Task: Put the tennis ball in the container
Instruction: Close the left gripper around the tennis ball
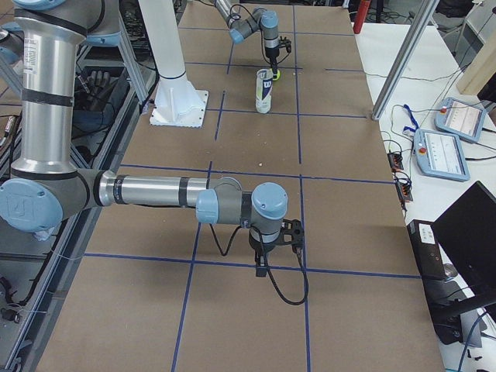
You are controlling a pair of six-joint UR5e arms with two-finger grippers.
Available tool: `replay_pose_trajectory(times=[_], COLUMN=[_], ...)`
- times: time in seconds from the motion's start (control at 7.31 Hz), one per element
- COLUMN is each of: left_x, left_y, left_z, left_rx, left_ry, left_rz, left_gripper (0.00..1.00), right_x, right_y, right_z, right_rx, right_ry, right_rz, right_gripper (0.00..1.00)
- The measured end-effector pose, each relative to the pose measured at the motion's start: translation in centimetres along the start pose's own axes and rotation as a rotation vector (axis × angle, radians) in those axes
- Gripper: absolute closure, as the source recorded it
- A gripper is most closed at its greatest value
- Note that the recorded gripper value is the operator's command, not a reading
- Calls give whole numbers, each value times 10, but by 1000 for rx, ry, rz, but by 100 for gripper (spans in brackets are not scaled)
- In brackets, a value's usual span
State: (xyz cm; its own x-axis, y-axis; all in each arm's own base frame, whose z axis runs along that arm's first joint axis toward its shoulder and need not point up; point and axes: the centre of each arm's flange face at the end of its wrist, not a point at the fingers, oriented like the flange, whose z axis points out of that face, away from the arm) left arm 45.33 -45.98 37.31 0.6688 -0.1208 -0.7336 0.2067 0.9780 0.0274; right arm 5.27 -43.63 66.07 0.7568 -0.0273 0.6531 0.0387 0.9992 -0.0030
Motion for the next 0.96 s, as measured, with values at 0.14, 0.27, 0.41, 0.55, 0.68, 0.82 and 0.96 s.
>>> replay_pose_trajectory(times=[0.14,0.27,0.41,0.55,0.68,0.82,0.96], left_x=[-1,-2,-2,-1,0,1,1], left_y=[-1,-1,0,1,2,2,2], left_z=[3,6,8,8,9,8,6], left_rx=[1,1,-1,-3,-5,-6,-6], left_ry=[3,4,3,4,5,7,9], left_rz=[1,2,4,5,7,7,7], left_gripper=[0,0,3,40,70,72,72], right_x=[0,0,0,0,0,0,0], right_y=[0,0,0,0,0,0,0], right_z=[0,0,0,0,0,0,0], right_rx=[0,0,-1,-1,-1,-1,0], right_ry=[0,0,0,0,0,0,0], right_rz=[0,0,0,1,0,0,0], right_gripper=[0,0,0,0,0,0,0])
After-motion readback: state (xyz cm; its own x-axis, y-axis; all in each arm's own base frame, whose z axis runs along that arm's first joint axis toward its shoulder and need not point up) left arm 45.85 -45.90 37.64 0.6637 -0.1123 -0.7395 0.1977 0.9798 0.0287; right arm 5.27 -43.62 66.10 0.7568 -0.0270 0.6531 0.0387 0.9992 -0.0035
